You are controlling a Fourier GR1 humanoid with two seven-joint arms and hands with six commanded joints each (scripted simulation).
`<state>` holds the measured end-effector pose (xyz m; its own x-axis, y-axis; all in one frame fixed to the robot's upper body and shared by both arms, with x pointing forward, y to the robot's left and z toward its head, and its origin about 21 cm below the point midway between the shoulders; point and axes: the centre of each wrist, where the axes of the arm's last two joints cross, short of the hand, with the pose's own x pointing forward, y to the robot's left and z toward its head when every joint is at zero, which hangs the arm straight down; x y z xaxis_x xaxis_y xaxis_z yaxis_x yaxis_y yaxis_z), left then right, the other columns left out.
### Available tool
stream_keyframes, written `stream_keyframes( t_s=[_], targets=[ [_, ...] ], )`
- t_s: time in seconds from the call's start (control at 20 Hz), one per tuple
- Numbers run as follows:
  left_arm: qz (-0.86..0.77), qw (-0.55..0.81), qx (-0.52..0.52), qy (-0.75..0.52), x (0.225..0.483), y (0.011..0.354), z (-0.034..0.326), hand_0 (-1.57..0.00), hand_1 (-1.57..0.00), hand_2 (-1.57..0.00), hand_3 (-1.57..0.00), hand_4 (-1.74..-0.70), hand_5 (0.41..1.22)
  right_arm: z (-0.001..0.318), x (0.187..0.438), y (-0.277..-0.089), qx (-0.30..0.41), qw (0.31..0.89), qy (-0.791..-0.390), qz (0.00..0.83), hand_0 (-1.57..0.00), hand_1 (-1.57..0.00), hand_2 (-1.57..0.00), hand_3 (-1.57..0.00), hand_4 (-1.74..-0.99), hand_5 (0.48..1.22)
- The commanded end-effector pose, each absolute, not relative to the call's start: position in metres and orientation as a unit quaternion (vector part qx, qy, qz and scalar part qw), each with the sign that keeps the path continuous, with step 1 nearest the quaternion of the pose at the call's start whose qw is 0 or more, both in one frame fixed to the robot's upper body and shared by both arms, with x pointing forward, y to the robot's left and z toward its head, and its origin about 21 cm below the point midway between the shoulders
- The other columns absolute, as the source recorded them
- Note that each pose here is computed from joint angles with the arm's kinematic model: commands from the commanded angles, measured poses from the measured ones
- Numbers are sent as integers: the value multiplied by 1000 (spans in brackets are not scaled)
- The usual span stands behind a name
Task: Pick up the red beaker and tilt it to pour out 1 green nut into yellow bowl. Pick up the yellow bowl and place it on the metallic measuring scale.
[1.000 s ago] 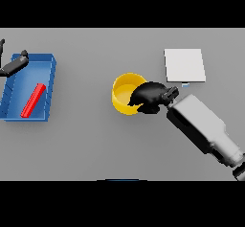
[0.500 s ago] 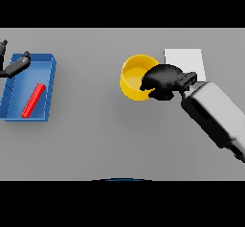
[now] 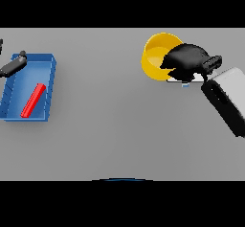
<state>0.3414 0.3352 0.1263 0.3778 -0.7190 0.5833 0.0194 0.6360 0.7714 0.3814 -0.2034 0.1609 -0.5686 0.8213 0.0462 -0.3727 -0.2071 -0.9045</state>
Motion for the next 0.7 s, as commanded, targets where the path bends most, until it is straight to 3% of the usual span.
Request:
stream_keyframes(
  t_s=[0.0,0.4,0.65],
  targets=[
    [-244,754,347,-502,341,332,126,1,1,1,1,-804,735,161,386,-209,-237,408,-487,735,-1571,-1571,-1570,-1239,-1720,1221],
    [-238,761,351,-490,337,330,133,1,1,1,1,-829,774,146,416,-257,-272,471,-468,696,-1571,-1571,-1571,-1168,-1720,1221],
    [-234,766,353,-483,339,330,131,1,1,1,1,-818,756,124,431,-271,-287,503,-451,679,-1571,-1571,-1571,-1308,-1723,1221]
  ],
)
